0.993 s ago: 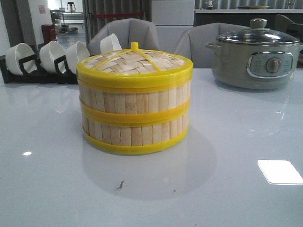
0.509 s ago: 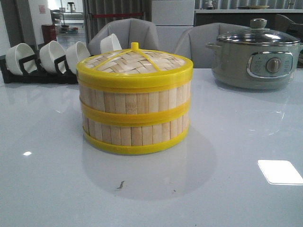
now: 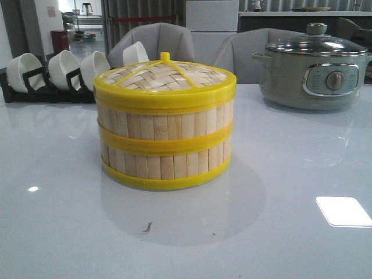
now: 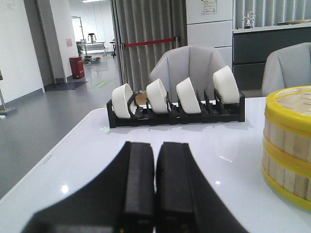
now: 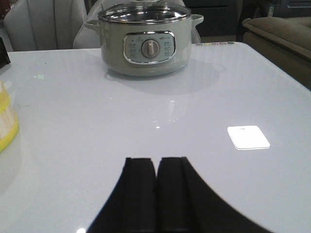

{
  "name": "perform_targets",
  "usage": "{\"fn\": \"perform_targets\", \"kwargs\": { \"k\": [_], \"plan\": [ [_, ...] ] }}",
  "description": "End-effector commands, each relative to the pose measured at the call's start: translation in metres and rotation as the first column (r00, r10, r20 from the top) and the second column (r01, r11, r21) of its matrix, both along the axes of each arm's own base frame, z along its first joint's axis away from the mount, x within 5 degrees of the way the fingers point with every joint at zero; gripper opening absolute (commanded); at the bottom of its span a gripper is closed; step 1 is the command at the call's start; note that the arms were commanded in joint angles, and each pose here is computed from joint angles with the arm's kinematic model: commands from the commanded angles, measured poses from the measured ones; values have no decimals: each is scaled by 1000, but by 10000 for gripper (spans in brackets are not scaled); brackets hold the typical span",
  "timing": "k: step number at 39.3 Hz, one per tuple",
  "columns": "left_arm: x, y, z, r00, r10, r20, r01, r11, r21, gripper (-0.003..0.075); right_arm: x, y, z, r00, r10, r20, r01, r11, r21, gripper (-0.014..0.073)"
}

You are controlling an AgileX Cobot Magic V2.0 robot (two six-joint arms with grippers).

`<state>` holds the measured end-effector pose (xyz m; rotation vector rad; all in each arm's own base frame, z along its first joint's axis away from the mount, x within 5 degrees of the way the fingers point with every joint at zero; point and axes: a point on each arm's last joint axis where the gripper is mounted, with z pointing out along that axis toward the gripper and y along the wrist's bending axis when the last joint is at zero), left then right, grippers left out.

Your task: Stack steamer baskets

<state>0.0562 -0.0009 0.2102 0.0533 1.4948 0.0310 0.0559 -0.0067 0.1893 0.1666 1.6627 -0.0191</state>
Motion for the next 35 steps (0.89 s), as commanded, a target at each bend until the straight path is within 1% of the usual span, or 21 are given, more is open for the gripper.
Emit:
{"fn": "perform_targets", "kwargs": {
  "k": [1,17,24,35],
  "plan": [
    [-2,-1,8,996,-10,89,11,1000,-4,90,-2,1,16,988,4,157,-1,1000,-17,56],
    [-2,-1,8,996,-10,89,11,1000,-4,90,-2,1,18,985,5,171,-2,1000,-19,56],
    [-2,-1,8,996,-10,89,11,1000,-4,90,-2,1,19,983,5,184,-4,1000,-7,56],
    [-2,-1,8,996,-10,89,11,1000,-4,90,-2,1,20,981,8,193,-3,1000,-25,56]
  ]
}}
